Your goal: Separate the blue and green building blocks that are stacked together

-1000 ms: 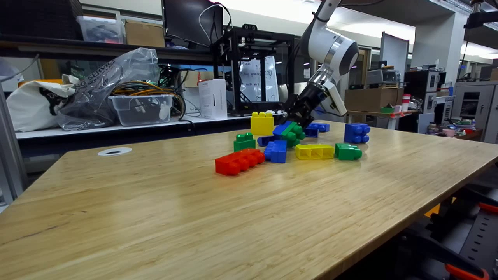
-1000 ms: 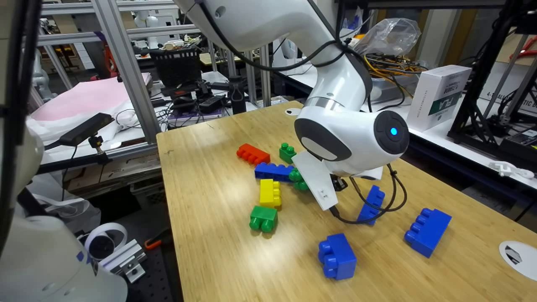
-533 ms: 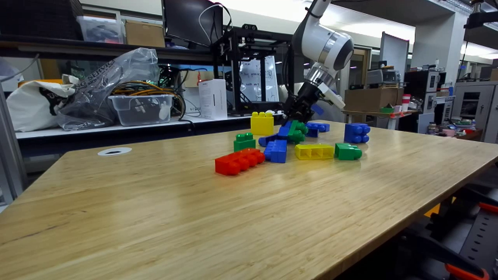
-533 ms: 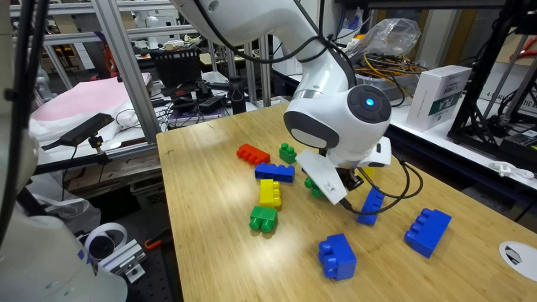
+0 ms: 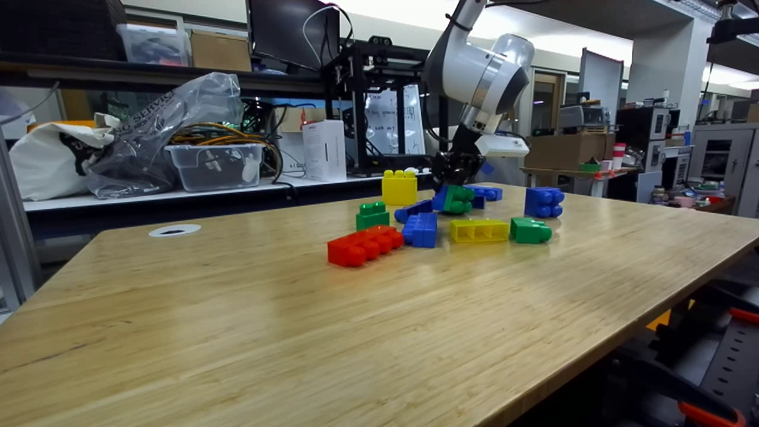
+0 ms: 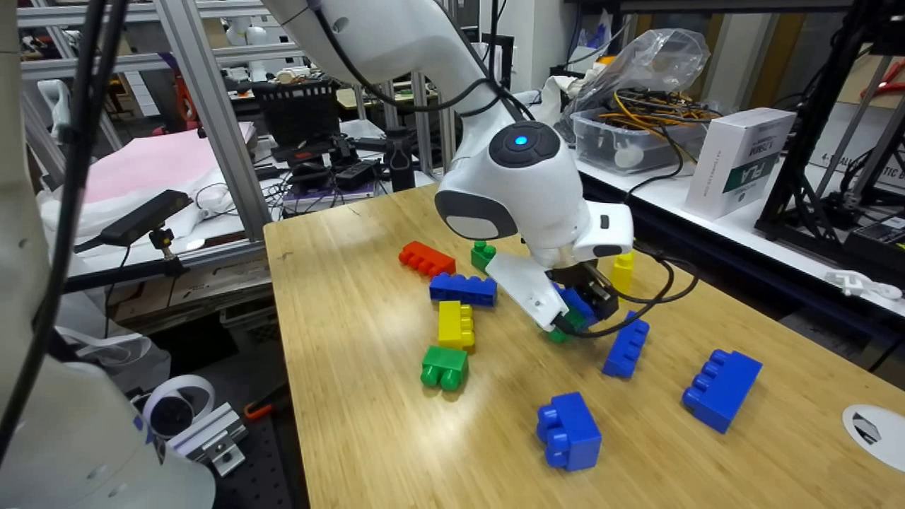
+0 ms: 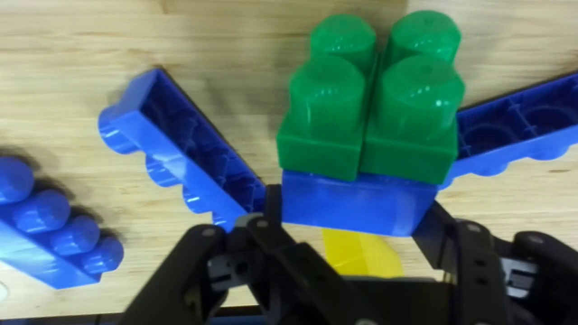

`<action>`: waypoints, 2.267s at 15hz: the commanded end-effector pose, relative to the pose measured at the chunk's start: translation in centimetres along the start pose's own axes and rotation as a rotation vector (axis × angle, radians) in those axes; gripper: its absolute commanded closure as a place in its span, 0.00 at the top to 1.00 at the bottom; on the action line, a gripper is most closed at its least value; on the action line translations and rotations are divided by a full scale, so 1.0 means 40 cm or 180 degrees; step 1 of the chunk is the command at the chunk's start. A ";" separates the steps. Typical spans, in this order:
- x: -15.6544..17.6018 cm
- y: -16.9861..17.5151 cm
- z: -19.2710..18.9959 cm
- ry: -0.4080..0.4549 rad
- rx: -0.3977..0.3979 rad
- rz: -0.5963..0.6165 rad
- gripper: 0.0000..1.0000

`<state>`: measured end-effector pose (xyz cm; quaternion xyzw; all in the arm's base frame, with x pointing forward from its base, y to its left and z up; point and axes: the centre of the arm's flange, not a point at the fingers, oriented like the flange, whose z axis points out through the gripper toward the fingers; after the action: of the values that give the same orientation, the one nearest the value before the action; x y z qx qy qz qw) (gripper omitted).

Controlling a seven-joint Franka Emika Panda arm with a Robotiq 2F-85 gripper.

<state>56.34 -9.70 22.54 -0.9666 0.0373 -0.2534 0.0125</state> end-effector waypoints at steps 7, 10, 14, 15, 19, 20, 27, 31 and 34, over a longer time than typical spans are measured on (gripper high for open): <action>-0.053 0.019 0.035 0.0502 -0.0990 0.0697 0.45; -0.051 0.023 0.051 0.0675 -0.1160 0.0921 0.45; -0.012 0.039 0.050 0.0873 -0.1375 0.1045 0.45; -0.008 0.035 0.050 0.0890 -0.1406 0.1060 0.45; -0.005 0.005 0.039 0.0805 -0.1416 0.1091 0.45; 0.001 0.001 0.024 0.0713 -0.1302 0.1106 0.45; 0.119 -0.008 -0.119 0.0610 -0.0306 0.1129 0.45; 0.153 -0.002 -0.188 0.0684 0.0327 0.1163 0.45; 0.143 0.000 -0.210 0.0647 0.0850 0.1240 0.45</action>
<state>59.28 -7.82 36.19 -0.9038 0.2045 -0.3580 0.1149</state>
